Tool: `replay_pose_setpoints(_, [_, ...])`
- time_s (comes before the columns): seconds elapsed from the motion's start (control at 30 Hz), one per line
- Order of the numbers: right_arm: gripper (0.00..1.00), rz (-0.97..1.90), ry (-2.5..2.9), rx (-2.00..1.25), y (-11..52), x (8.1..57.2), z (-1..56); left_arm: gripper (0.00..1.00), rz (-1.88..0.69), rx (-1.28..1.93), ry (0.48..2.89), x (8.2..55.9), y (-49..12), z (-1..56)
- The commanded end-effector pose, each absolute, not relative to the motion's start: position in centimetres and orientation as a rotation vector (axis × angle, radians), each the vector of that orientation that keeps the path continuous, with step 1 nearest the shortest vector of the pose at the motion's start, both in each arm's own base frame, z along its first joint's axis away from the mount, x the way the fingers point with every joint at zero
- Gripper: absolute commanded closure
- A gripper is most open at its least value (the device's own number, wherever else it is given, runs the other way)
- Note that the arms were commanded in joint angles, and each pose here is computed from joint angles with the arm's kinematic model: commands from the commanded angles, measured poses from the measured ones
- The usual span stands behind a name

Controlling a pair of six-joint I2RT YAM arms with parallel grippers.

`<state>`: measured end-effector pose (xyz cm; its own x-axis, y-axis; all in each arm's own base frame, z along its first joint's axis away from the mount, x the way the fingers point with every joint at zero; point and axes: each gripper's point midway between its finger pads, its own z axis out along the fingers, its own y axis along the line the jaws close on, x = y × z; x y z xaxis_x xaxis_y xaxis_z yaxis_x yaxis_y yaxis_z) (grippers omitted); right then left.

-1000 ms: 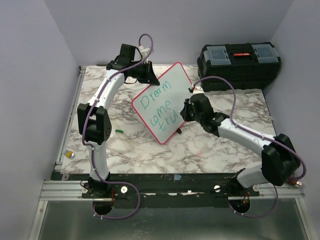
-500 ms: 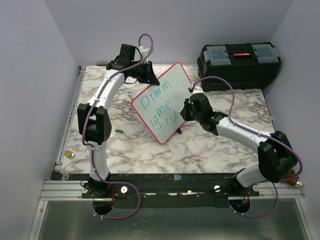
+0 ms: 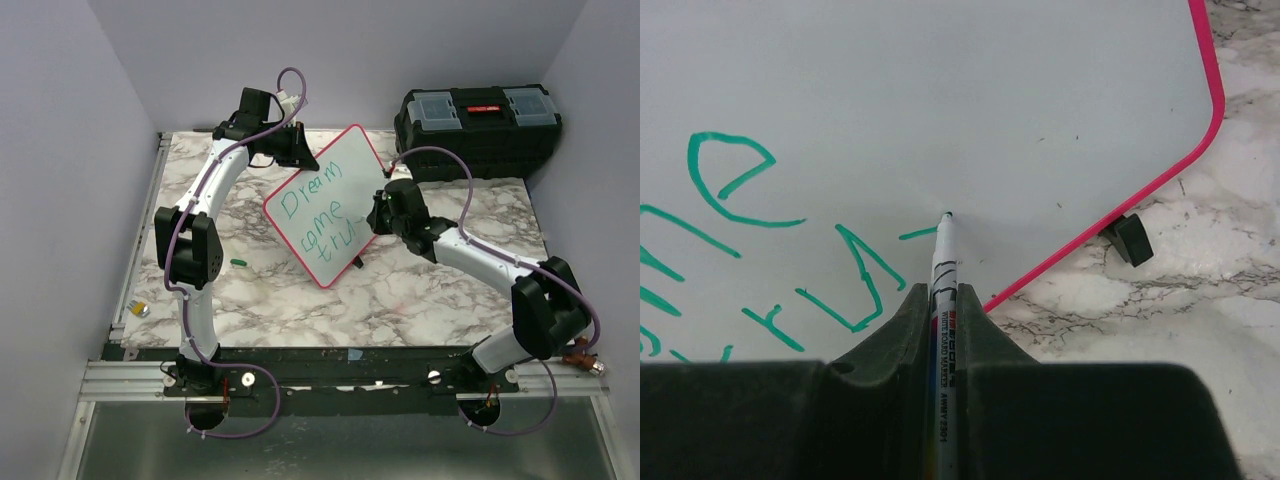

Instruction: Write a sentence on the whiteboard

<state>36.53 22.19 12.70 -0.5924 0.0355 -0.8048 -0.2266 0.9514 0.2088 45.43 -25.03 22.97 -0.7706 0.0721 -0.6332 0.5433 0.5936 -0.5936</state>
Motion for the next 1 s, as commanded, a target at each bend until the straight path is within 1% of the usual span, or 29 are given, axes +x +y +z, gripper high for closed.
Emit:
replay_pose_setpoints(0.0, [0.99, 0.397, 2.153, -0.161, 23.2, 37.6, 13.8, 1.0, -1.045, 0.531, 2.276, 44.7, -25.3, 22.6])
replay_pose_setpoints(0.5, [0.99, 0.607, 2.184, -0.261, 25.9, 35.4, 13.3, 1.0, -1.042, 0.53, 2.281, 44.8, -25.3, 22.3])
replay_pose_setpoints(0.97, [0.99, 0.613, 2.265, -0.277, 25.1, 33.2, 10.5, 1.0, -1.039, 0.53, 2.279, 44.8, -25.3, 22.5])
